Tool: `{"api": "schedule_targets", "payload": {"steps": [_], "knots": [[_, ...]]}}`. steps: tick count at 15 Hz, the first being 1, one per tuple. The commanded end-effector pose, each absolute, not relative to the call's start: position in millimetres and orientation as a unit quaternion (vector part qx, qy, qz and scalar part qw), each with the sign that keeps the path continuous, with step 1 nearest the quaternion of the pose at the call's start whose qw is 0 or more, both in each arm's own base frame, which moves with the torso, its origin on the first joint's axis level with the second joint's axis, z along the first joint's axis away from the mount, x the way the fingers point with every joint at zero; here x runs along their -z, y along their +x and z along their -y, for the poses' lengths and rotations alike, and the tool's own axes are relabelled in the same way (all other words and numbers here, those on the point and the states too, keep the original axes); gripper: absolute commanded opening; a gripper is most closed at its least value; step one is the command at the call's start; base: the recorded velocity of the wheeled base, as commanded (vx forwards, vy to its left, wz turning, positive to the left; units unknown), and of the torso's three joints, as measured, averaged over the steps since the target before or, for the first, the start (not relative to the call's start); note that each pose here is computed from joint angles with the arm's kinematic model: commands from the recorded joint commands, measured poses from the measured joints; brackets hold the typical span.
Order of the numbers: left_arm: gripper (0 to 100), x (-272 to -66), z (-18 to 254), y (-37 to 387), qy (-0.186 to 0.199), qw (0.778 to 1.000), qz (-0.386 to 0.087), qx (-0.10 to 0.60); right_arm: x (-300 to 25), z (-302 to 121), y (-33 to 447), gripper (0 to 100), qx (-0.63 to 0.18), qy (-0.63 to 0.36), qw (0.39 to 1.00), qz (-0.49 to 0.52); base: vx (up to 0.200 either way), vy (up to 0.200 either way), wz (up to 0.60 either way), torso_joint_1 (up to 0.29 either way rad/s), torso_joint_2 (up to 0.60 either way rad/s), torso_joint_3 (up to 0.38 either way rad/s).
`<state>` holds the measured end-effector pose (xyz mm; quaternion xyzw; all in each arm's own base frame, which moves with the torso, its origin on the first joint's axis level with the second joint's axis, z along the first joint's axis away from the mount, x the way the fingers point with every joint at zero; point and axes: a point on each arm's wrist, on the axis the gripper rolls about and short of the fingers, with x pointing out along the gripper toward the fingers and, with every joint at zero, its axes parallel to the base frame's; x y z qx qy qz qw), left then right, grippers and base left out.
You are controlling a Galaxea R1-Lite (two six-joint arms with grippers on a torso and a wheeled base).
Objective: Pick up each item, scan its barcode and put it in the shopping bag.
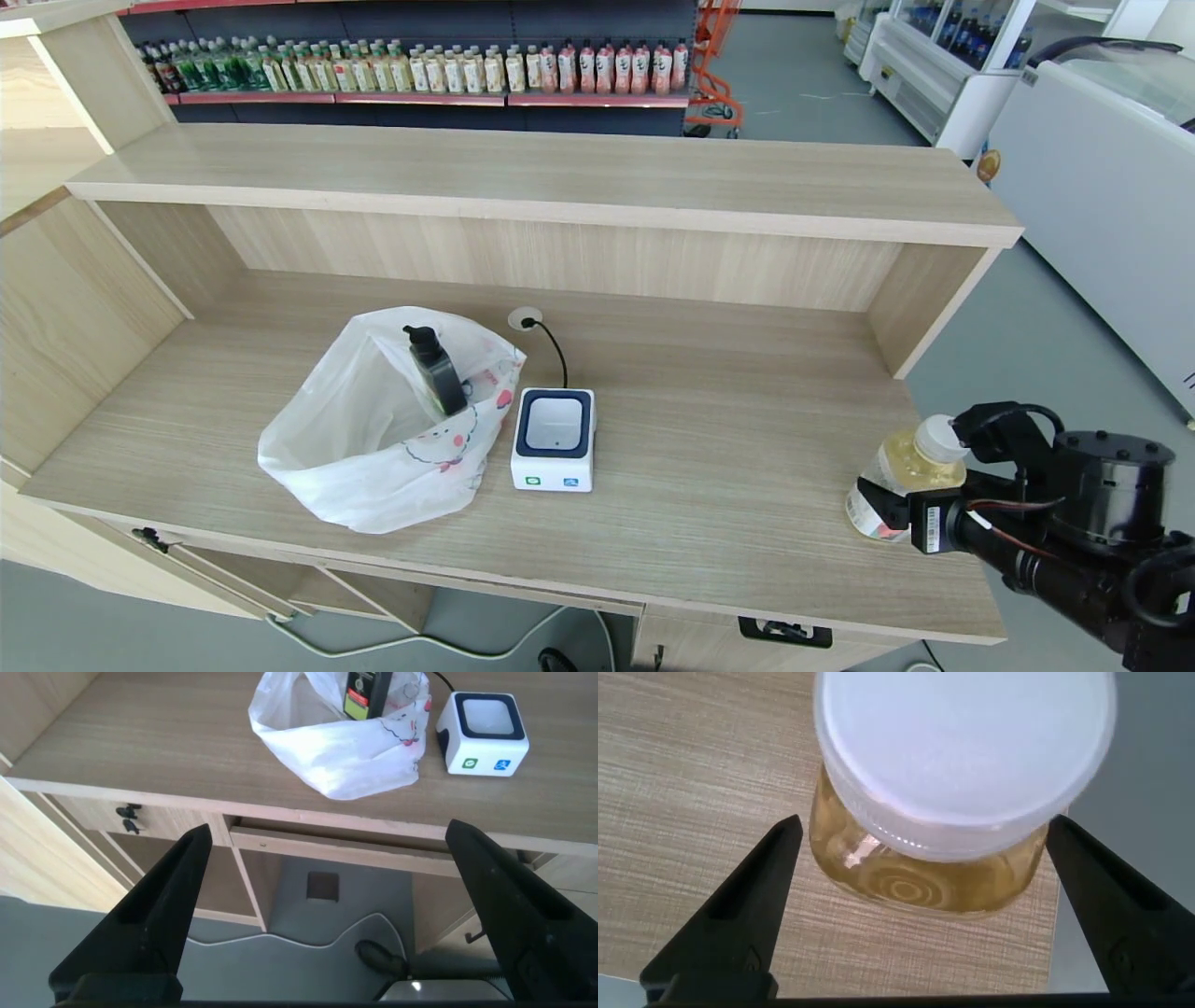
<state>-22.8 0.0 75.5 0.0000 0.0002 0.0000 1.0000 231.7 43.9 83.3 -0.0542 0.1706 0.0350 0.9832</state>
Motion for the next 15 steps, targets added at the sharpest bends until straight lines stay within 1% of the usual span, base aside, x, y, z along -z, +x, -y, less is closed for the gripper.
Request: {"api": "schedule_targets", "payload": {"steps": [1, 10, 15], "knots": [[100, -75, 0, -23, 0.001, 1.0, 0.0, 0.0, -75, -47, 236, 100, -0.04, -0.056, 0.981, -0.182, 0.0, 0.0, 0.0, 0.0, 0.0, 0.0], [100, -75, 0, -23, 0.0, 1.0, 0.0, 0.0, -58, -53, 255, 100, -0.044, -0.055, 0.983, -0.168, 0.0, 0.0, 0.0, 0.0, 0.0, 0.0], [100, -75, 0, -23, 0.0, 1.0, 0.0, 0.0, -60, -56, 262, 100, -0.069, -0.056, 0.985, -0.146, 0.0, 0.0, 0.0, 0.0, 0.0, 0.0]]}}
